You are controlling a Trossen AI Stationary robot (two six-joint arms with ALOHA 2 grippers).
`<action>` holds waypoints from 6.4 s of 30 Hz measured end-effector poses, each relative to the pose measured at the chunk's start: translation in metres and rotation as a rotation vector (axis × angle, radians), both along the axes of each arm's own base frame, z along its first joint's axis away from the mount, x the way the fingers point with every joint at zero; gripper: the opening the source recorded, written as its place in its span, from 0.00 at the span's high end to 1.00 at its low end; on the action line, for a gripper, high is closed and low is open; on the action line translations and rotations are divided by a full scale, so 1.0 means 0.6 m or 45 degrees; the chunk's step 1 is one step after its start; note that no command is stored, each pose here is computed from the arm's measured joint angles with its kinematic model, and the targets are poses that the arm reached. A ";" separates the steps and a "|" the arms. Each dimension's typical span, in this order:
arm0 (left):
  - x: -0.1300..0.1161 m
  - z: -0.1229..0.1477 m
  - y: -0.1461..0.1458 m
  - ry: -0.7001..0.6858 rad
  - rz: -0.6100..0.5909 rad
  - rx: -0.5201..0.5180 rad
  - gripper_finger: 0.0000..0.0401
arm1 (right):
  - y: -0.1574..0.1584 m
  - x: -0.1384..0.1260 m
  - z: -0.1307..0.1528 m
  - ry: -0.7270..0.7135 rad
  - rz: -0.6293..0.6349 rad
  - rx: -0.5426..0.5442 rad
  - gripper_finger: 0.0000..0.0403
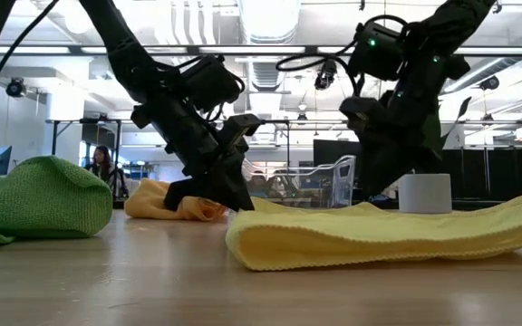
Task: Fold microfiber towels
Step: Fold the yellow microfiber towel
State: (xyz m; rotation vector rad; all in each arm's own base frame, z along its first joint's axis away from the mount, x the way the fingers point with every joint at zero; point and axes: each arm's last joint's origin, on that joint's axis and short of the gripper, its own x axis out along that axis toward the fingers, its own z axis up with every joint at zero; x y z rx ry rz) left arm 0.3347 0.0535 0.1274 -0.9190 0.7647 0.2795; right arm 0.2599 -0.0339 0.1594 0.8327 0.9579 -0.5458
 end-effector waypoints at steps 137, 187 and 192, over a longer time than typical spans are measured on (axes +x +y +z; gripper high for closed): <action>-0.019 0.132 -0.171 -0.409 -1.033 1.129 1.00 | 0.260 -0.066 0.114 -0.411 0.794 -0.674 0.98; 0.027 0.049 -0.299 -0.608 -1.373 0.805 1.00 | 0.345 -0.087 0.007 -0.402 1.103 -0.443 0.98; 0.029 0.036 -0.300 -0.578 -1.353 0.757 1.00 | 0.346 -0.090 -0.002 -0.454 1.125 -0.377 0.98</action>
